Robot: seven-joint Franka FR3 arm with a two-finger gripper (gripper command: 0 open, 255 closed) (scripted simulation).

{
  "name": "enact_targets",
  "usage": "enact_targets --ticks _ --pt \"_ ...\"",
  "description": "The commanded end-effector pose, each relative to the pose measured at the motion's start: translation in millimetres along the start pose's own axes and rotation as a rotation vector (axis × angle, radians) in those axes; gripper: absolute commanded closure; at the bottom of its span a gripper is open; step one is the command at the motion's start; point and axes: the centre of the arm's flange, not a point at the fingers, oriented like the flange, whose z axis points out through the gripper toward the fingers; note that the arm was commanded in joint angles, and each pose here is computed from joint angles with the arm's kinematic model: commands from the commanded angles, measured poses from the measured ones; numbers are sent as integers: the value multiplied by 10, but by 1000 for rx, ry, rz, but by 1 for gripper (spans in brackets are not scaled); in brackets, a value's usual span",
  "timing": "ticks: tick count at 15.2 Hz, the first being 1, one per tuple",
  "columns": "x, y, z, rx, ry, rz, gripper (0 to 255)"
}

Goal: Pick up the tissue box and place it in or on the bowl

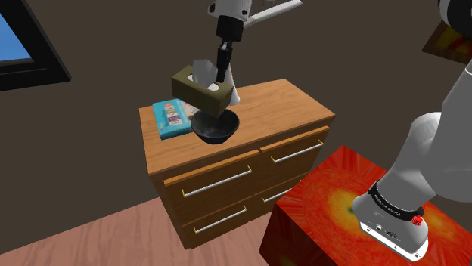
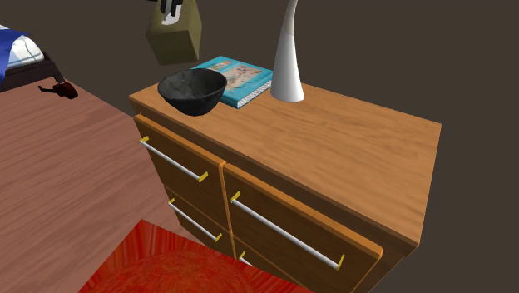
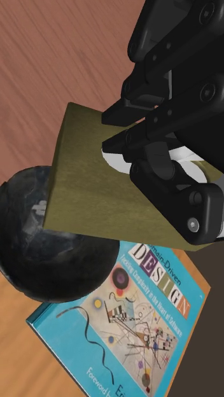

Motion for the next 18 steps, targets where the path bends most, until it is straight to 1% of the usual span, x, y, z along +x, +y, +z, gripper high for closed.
enact_targets --ticks 1,13,18 --pt "-23 32 93 0 1 0 255" --pt "-126 260 675 0 1 0 255" --pt "-127 264 684 0 1 0 255"
